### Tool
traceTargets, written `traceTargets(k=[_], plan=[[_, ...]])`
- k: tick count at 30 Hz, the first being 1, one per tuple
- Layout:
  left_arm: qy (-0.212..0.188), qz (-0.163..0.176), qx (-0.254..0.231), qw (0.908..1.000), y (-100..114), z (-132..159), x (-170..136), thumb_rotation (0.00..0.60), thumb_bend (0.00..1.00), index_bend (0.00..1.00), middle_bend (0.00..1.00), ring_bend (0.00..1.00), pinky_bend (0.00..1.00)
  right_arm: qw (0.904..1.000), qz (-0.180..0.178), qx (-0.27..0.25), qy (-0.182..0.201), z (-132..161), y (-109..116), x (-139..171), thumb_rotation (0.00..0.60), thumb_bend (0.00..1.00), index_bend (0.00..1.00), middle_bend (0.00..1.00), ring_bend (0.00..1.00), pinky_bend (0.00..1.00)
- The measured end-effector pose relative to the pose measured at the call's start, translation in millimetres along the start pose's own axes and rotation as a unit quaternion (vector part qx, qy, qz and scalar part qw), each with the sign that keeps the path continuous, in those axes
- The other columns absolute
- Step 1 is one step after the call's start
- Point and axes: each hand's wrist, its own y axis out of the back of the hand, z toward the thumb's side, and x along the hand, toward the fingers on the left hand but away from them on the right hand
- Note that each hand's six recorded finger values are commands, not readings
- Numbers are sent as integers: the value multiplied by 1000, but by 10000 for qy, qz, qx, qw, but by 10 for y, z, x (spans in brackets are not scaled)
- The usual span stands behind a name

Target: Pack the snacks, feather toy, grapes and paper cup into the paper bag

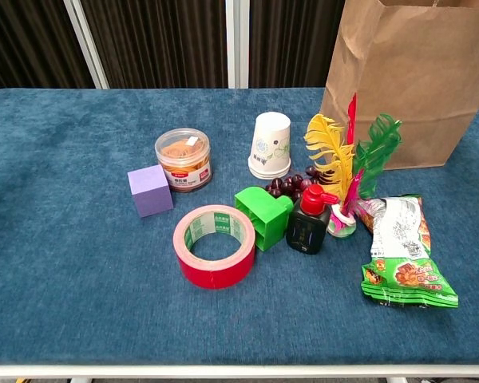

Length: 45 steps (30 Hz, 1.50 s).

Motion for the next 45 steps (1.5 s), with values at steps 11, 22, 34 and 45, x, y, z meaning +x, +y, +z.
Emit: traceTargets(k=[11, 22, 34, 45], plan=[[125, 8, 26, 9999, 13, -75, -29, 600, 147, 161, 136, 52, 182, 9974, 673, -10, -261, -294, -434, -44, 600, 313, 595, 432, 367, 544], [211, -35, 1, 9998, -10, -142, -63, 600, 147, 161, 136, 52, 182, 9939, 1069, 149, -227, -304, -750, -15, 600, 289, 590, 428, 366, 531], [175, -55, 4, 9998, -27, -125, -55, 600, 147, 161, 136, 52, 182, 9839, 1549, 880, 127, -426, -782, 21, 600, 287, 590, 428, 366, 528], [176, -38, -4, 9998, -18, -137, -55, 600, 147, 161, 136, 51, 183, 9657, 1888, 1733, 421, -447, -804, 18, 600, 288, 590, 432, 366, 527]])
